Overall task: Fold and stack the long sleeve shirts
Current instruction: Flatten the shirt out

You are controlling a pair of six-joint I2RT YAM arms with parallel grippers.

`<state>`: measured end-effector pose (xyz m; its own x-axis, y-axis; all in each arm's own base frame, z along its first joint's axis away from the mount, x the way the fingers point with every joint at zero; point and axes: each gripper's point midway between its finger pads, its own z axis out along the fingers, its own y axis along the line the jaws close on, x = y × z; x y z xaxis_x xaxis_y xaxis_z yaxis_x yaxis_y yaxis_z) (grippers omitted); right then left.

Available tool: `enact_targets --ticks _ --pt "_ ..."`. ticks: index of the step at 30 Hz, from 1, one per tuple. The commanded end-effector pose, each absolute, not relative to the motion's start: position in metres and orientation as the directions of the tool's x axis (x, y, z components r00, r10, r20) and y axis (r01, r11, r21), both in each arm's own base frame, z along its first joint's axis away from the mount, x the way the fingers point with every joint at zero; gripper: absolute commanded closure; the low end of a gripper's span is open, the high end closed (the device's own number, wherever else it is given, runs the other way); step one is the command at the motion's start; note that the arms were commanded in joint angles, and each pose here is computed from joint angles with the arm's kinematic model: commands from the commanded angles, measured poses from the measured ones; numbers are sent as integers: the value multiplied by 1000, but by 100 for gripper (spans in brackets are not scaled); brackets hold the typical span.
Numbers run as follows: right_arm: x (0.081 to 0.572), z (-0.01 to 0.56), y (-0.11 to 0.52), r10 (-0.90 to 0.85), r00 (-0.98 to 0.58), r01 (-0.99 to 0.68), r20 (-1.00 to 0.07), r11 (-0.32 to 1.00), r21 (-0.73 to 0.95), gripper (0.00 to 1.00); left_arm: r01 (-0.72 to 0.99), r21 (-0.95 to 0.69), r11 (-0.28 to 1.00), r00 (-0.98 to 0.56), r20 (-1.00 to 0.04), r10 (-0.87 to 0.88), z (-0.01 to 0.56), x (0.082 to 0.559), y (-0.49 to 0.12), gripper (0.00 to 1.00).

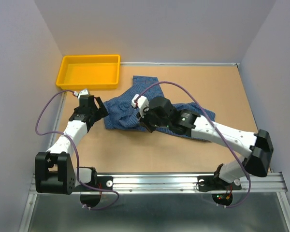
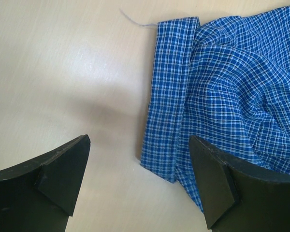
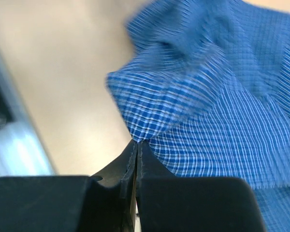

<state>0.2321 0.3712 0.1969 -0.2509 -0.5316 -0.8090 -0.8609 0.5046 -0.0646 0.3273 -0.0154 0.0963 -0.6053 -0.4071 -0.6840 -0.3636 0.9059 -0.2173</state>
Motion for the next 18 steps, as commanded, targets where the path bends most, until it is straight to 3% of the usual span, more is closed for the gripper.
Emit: enact_targets --ticks 1,7,8,11,12,15,16,18 --pt "160 263 379 -438 -280 -948 -854 266 175 99 -366 -222 904 -561 -722 -404 112 335 -10 5" --pt "76 268 352 -478 -454 -870 -752 56 490 97 -366 -225 903 -567 -715 -408 109 334 -10 5" --pt "70 256 346 -496 -491 -846 -716 78 527 67 -365 -228 903 -569 -713 -410 109 334 -11 5" --pt "61 242 338 -521 -525 -819 -673 96 565 34 -358 -235 904 -576 -706 -412 107 333 -13 5" --pt "63 242 337 -516 -527 -821 -675 103 562 30 -353 -238 905 -578 -705 -411 107 333 -14 5" --pt "104 239 333 -433 -553 -832 -712 332 445 24 -336 -269 902 -611 -667 -427 98 326 -24 5" --pt "142 234 322 -372 -554 -791 -744 515 331 24 -332 -282 900 -618 -656 -434 97 324 -27 5" --pt "180 235 300 -286 -586 -681 -758 680 270 23 -330 -316 890 -640 -618 -456 91 317 -35 5"
